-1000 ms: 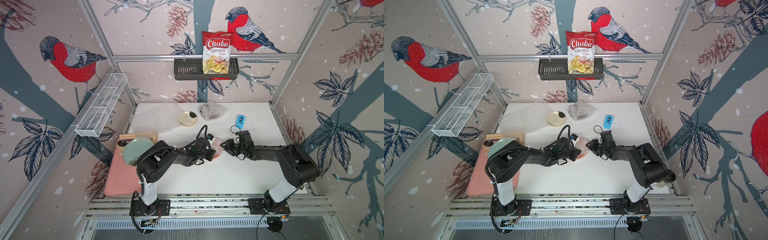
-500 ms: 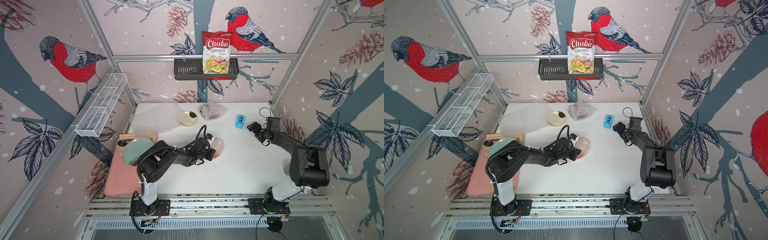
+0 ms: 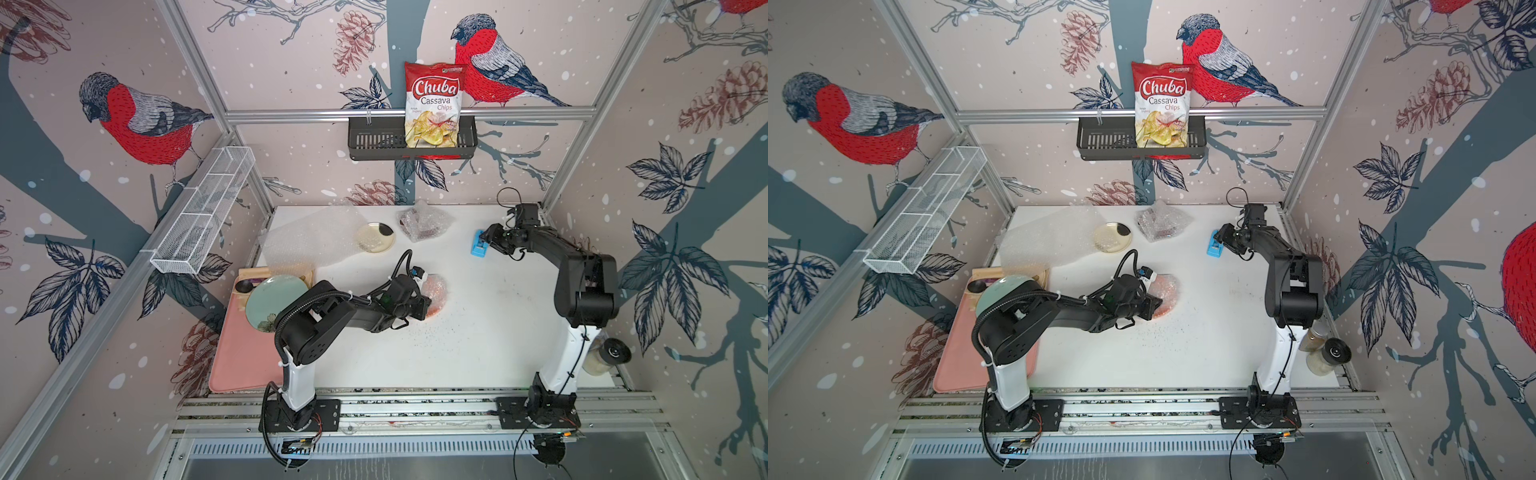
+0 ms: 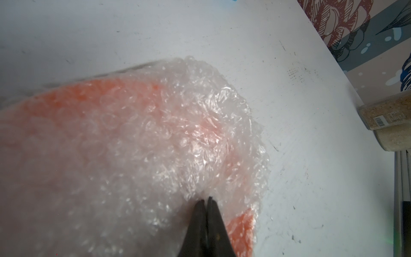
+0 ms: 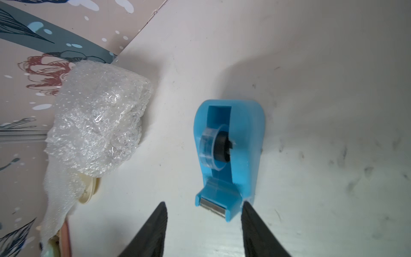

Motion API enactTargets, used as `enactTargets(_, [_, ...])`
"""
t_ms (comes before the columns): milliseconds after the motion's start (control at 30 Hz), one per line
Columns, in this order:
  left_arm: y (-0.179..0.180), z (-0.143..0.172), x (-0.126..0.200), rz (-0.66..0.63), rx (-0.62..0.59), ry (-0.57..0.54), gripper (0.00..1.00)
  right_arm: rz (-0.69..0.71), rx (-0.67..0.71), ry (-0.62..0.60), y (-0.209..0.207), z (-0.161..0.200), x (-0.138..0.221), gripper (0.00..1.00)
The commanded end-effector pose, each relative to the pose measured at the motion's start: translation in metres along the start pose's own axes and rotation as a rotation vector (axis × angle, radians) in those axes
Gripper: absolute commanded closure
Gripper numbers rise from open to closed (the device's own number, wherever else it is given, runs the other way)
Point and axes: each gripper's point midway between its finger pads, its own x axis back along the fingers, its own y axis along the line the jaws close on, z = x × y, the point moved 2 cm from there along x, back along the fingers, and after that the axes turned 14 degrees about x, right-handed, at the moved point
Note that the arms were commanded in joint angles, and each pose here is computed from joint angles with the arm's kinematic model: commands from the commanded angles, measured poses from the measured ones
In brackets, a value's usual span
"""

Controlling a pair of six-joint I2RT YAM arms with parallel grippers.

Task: Wrap dinner plates in bubble wrap
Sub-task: Pull the tape from the tape cutter.

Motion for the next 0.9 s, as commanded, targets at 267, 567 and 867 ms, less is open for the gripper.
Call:
enactTargets(267, [0.045,0.045,0.003,-0.192,0.052,0.177,1.00,0.342,0.118,0.073,-0.002,-0.009,-0.015,0.67])
enactTargets(567, [0.050,0.045,0.003,-0.180,0.065,0.177,1.00,0.348,0.117,0.097,0.009,-0.007,-0.019,0.68])
enactTargets(867, [0.055,0.045,0.004,-0.170,0.073,0.178,1.00,0.357,0.111,0.098,0.012,-0.003,-0.016,0.63])
